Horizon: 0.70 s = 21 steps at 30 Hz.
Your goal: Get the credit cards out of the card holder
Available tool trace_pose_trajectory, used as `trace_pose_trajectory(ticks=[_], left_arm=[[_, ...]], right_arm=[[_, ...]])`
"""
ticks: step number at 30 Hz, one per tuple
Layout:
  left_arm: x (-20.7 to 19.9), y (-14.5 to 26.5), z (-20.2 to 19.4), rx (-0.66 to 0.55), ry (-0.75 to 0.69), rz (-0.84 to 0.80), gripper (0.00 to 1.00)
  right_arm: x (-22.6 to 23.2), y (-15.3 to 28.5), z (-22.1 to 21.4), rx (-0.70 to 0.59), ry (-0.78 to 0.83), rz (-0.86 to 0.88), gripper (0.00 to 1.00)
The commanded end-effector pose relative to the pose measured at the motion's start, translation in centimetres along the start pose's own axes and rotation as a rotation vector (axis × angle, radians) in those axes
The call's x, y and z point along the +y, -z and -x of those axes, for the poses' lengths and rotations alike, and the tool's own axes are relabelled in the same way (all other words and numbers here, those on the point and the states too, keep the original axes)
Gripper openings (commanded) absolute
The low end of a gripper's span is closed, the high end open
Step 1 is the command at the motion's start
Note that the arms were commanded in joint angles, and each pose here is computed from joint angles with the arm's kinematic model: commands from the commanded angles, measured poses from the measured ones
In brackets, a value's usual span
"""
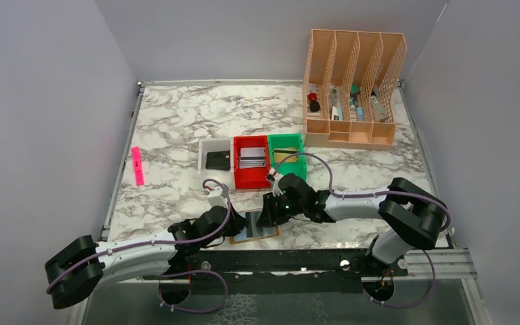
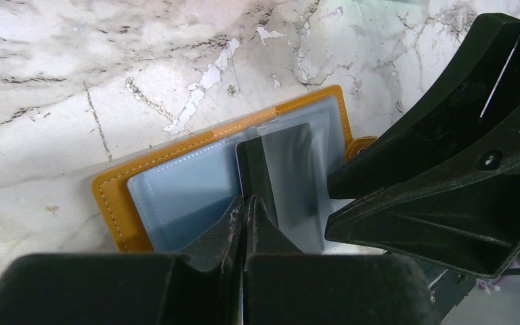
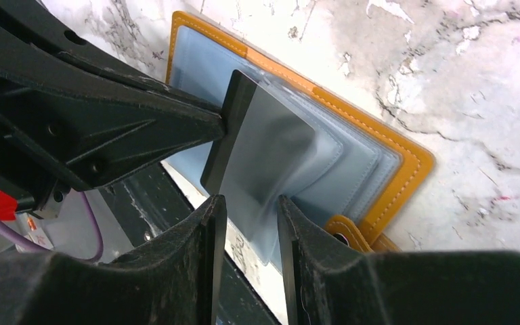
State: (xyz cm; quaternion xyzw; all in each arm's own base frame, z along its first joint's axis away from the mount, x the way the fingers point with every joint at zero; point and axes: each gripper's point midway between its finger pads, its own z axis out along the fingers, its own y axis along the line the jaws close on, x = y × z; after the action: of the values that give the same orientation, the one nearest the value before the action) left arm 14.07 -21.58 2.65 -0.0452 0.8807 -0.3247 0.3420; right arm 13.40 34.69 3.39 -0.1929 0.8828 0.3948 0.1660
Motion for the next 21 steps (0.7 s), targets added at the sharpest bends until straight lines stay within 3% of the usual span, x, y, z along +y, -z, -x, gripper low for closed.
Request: trace_pose_trajectory(ticks=[1, 4, 10, 14, 21], left_arm=[[-0.1, 0.2, 0.1, 0.005, -0.022, 0.001, 0.0], [-0.7, 0.2, 0.0, 0.011, -0.017, -0.035, 0.0], [-1.0, 0.1, -0.9, 0.039, 0.012, -0.074, 0.12], [-0.7, 0.0, -1.3, 0.04, 0.044, -0.078, 0.22], [-0.4, 0.0, -1.5, 0.038, 0.075, -0.079, 0.29]], right_arm=[[-3.4, -0.8, -2.2, 0.06, -0.019, -0.155, 0.4], [-4.8, -1.1, -3.0, 0.061, -0.054, -0.212, 0.38], [-6.3, -1.1, -4.4, 0.062, -0.115, -0.256, 0.27], [-6.8, -1.1, -5.0, 0.068, -0.136, -0.261, 0.26], [-7.1, -1.7, -6.1, 0.097, -0.159, -0.248, 0.24]])
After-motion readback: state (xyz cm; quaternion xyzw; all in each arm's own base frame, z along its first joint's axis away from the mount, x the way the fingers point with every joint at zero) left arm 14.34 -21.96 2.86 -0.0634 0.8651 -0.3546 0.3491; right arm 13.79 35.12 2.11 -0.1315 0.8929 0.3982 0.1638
